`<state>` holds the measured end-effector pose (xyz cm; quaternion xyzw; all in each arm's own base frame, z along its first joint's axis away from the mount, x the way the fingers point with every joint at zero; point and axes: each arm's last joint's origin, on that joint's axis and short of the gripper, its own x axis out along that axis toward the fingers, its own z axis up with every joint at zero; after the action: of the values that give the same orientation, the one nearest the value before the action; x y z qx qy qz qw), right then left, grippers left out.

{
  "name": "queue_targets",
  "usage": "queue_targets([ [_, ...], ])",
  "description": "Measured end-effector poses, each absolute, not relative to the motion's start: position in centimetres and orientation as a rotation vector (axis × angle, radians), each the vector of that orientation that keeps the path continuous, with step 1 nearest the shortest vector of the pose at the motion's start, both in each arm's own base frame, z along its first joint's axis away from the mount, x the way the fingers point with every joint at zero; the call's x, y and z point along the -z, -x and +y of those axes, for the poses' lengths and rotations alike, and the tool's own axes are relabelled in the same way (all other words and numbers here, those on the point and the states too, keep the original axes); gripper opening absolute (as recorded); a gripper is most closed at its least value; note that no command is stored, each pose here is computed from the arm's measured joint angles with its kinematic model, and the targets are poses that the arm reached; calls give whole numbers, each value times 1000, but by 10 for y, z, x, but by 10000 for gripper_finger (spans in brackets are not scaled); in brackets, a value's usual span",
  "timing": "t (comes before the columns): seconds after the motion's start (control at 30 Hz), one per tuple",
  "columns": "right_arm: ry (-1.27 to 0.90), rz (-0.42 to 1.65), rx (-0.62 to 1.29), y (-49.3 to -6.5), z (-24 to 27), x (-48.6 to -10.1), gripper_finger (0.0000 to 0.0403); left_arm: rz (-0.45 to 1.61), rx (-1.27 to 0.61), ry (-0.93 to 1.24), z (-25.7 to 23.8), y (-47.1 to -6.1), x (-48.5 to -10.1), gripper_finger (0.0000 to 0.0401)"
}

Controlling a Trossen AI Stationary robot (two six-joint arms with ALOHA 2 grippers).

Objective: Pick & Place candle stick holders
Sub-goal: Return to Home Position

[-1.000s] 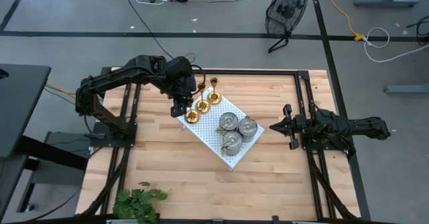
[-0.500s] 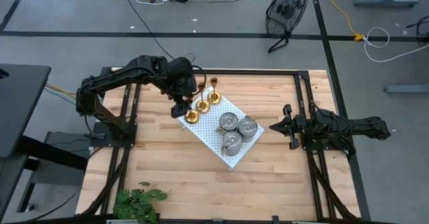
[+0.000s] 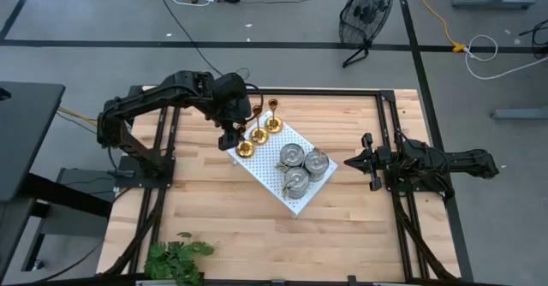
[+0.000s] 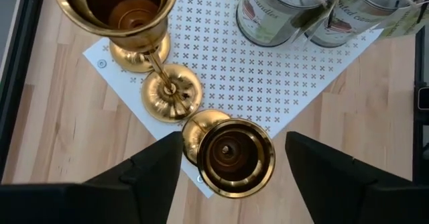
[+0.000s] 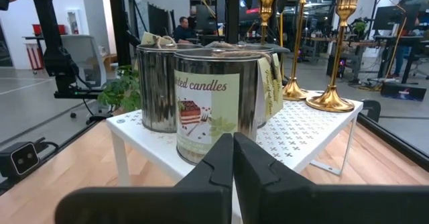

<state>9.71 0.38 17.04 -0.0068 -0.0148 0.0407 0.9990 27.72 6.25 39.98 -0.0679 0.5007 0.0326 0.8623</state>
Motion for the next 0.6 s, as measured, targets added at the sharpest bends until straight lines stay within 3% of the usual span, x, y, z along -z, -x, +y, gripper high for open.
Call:
queue_targets([
  [0.43, 14, -29, -82, -97, 4, -170, 16, 1072, -74, 166, 62, -274, -400, 276],
  [0.6, 14, -29, -81, -97, 4, -170, 16, 1068, -74, 165, 61, -272, -401, 296],
])
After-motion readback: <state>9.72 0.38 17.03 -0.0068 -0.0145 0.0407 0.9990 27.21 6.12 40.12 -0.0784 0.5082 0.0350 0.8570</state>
